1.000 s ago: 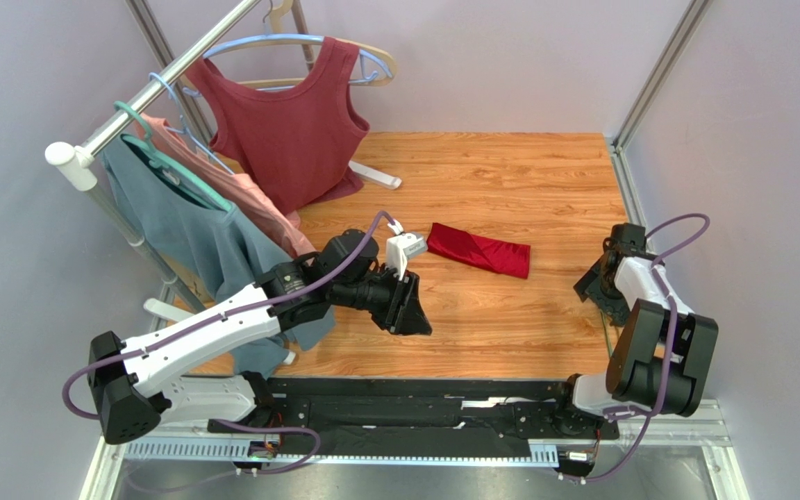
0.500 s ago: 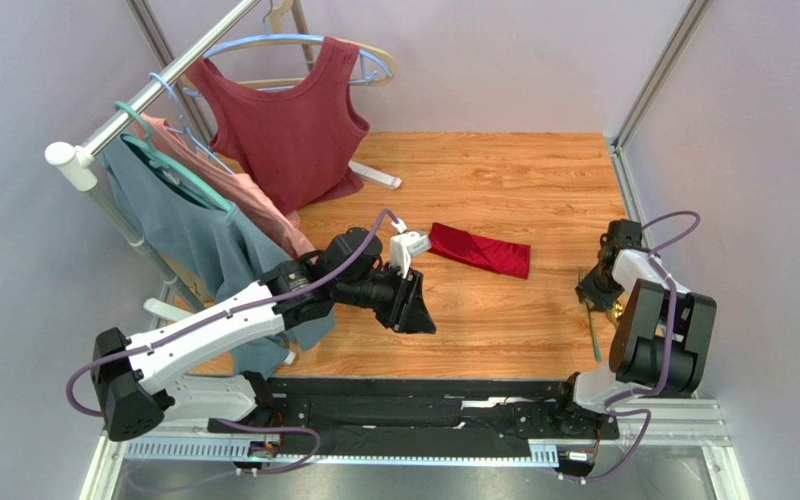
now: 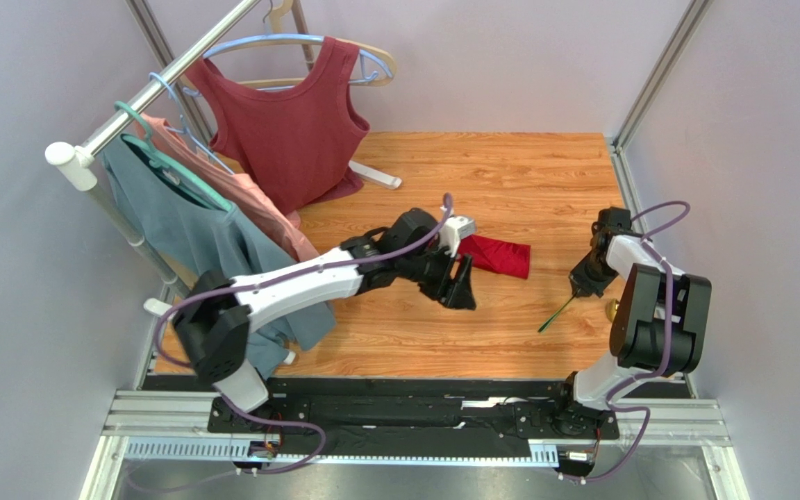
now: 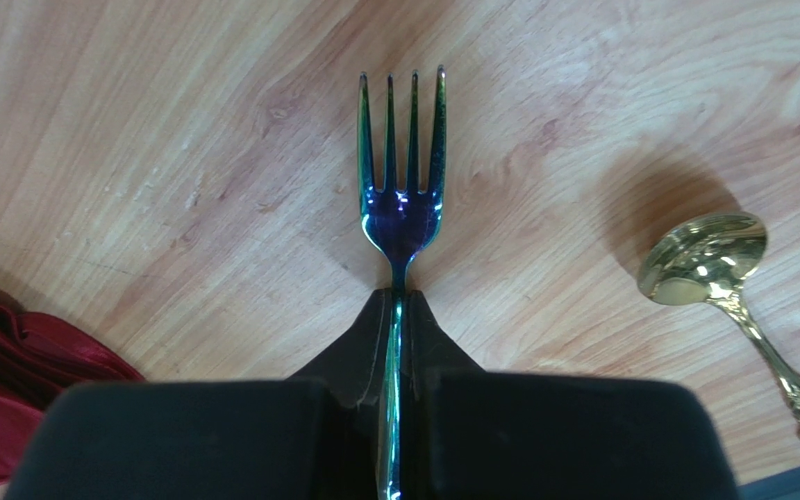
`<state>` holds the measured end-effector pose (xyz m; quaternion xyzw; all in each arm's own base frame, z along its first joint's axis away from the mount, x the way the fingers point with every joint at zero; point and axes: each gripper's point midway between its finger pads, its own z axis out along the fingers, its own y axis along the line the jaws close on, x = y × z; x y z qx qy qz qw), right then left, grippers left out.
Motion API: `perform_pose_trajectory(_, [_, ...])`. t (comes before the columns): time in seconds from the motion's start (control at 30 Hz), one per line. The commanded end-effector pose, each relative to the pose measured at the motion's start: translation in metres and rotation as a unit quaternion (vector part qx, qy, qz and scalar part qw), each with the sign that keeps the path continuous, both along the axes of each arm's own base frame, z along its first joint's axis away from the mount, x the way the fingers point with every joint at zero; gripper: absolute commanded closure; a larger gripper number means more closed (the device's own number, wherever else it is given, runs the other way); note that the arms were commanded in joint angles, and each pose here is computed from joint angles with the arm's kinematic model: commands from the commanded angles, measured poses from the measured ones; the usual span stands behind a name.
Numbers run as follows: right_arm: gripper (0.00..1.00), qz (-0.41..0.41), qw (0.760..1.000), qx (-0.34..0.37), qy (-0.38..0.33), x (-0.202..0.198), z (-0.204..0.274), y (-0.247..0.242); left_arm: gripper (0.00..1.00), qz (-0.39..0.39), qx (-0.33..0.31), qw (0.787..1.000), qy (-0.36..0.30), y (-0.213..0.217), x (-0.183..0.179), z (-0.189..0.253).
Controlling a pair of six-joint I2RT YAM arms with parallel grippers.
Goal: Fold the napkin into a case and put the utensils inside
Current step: Pick up the fork from the corner of the board, then pass from the right arm to the left
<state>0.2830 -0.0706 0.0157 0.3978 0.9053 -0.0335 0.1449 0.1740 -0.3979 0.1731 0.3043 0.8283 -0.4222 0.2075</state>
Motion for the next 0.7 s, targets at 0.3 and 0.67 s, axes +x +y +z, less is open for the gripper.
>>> perform_pose_trajectory(0.3, [1.0, 0.015, 0.992, 0.085, -0.097, -0.02, 0.042, 0.047, 0.18, -0.073, -0.05, 0.994, -0.068, -0.148, 0.075, -0.045])
perform_pose_trajectory(0.67, [1.0, 0.001, 0.976, 0.149, -0.157, -0.019, 0.084, 0.074, 0.24, -0.164, -0.093, 0.982, 0.015, -0.185, 0.04, -0.064])
